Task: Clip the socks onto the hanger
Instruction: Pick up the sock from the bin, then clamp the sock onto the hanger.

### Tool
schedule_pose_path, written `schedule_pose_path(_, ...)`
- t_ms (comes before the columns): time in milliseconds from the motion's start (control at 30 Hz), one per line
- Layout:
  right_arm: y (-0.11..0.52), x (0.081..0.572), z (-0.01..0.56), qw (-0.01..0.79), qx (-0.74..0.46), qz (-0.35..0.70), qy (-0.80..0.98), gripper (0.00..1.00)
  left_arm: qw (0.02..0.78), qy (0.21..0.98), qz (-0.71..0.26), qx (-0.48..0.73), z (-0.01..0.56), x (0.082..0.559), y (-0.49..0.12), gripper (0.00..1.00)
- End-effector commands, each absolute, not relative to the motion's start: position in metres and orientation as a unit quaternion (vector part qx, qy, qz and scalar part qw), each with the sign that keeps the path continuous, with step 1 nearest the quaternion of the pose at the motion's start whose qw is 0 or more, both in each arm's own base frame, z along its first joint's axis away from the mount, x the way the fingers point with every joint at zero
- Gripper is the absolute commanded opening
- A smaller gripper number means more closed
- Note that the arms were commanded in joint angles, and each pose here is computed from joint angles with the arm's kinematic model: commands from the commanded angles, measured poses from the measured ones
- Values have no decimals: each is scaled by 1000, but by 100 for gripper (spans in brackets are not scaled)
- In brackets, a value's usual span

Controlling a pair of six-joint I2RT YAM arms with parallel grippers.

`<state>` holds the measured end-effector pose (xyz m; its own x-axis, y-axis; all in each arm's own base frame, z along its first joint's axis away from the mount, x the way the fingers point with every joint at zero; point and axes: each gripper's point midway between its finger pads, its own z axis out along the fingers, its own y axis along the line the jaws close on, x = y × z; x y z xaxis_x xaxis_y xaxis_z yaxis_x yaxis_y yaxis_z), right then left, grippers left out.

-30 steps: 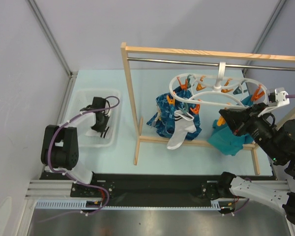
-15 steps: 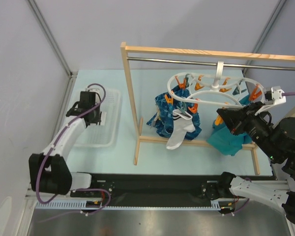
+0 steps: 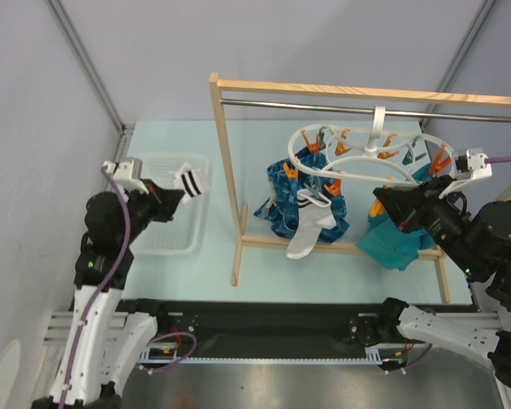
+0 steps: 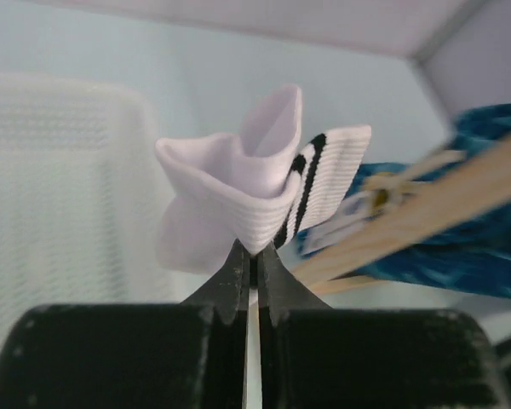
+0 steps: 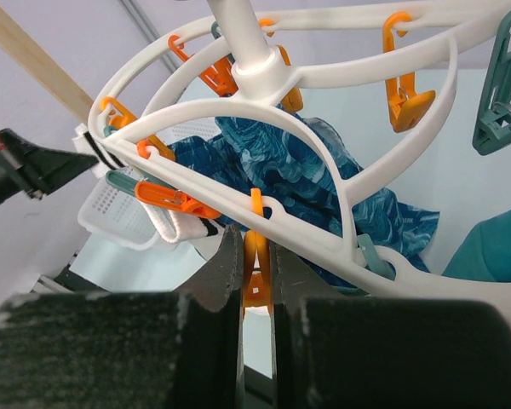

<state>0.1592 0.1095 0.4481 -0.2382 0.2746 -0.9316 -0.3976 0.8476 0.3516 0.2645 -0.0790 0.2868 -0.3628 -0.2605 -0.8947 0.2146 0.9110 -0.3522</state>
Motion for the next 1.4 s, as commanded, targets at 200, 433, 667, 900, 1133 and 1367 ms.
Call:
schedule_pose_path(200, 120, 152, 428, 577, -64, 278, 765, 0, 552, 650, -498, 155, 340, 168, -173, 0)
schedule_pose_path(433, 123, 152, 430, 576, -63, 285, 763, 0, 528, 566, -593, 221, 364, 113, -202, 0)
schedule_pose_path(667, 127, 154, 430, 575, -62, 286, 764, 0, 456, 541, -665, 238, 378, 87, -259, 0)
schedule_pose_path(900, 126, 154, 433, 577, -58, 290, 762, 0, 421, 557, -688, 198, 401, 83, -332, 0)
schedule_pose_path(1133, 123, 153, 432, 577, -54, 289, 762, 0, 362, 680, -636, 46, 385, 108, -375, 0)
schedule_pose_path(1367, 122, 152, 432, 578, -53, 291, 761, 0, 279, 772, -572, -23, 363, 109, -415, 0)
